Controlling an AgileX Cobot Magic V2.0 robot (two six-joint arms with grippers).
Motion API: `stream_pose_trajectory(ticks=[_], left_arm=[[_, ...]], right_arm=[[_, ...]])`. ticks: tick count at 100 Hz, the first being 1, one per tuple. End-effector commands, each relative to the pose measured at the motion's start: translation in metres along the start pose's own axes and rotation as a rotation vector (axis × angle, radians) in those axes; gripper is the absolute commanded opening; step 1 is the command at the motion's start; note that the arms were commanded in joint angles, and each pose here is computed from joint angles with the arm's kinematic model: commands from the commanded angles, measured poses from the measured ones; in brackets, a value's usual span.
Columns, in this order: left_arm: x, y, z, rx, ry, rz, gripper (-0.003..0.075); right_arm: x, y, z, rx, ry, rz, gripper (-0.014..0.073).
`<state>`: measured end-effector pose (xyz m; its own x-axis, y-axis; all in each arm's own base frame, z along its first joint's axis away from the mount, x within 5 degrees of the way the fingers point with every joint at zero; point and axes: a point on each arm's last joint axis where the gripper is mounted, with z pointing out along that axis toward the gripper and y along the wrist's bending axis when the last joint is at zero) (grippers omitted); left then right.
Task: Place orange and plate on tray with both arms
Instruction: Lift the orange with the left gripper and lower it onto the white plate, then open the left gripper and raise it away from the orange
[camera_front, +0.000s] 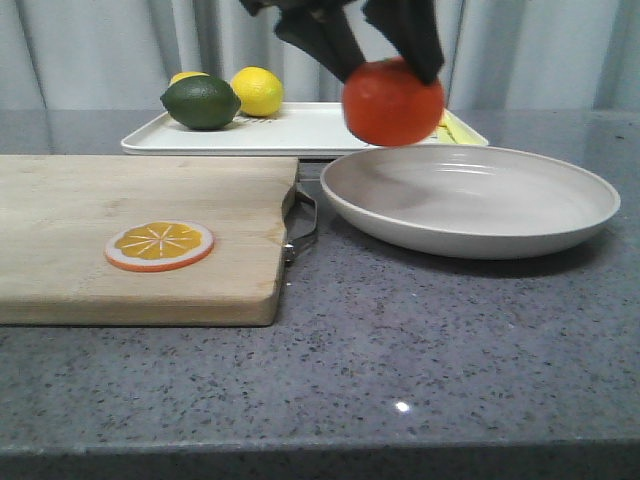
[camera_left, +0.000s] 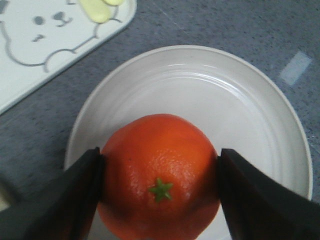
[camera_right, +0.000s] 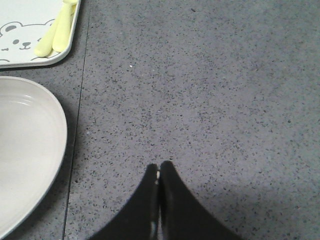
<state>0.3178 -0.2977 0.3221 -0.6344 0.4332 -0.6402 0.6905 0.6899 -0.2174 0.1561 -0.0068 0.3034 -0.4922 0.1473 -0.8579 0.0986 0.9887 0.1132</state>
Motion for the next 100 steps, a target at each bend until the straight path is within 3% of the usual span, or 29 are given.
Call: stream_pose_trajectory(ticks=[1, 34, 44, 56, 64, 90, 100], left_arm=[[-0.019, -0.023, -0.015, 0.049, -0.098, 0.031, 0.0181], [-0.014, -0.026, 0.014, 0.062, -0.016, 0.036, 0.0202], [-0.015, -0.027, 0.014, 0.07, -0.02, 0.03, 0.0306], [-0.017, -0.028, 0.011, 0.073, -0.027, 0.032, 0.0497], [-0.02, -0.03, 0.007, 0.077, -0.029, 0.036, 0.0564], [-0.028, -0.031, -0.011, 0.086, -0.019, 0.049, 0.0564], [-0.031, -0.028, -0.024, 0.082, -0.033, 0.045, 0.0511]], right_arm=[[-0.017, 0.001, -0.006, -0.004, -0.101, -0.009, -0.0066], [-0.017, 0.001, -0.006, -0.004, -0.1, -0.009, -0.0066], [-0.017, 0.001, -0.006, -0.004, -0.1, -0.009, -0.0066], [-0.017, 0.001, -0.006, -0.004, -0.098, -0.009, -0.0066], [-0.017, 0.001, -0.005, -0.004, -0.094, -0.009, -0.0066], [-0.017, 0.001, -0.005, -0.004, -0.092, -0.009, -0.0066], [-0.016, 0.001, -0.005, -0.004, -0.091, -0.009, -0.0066]])
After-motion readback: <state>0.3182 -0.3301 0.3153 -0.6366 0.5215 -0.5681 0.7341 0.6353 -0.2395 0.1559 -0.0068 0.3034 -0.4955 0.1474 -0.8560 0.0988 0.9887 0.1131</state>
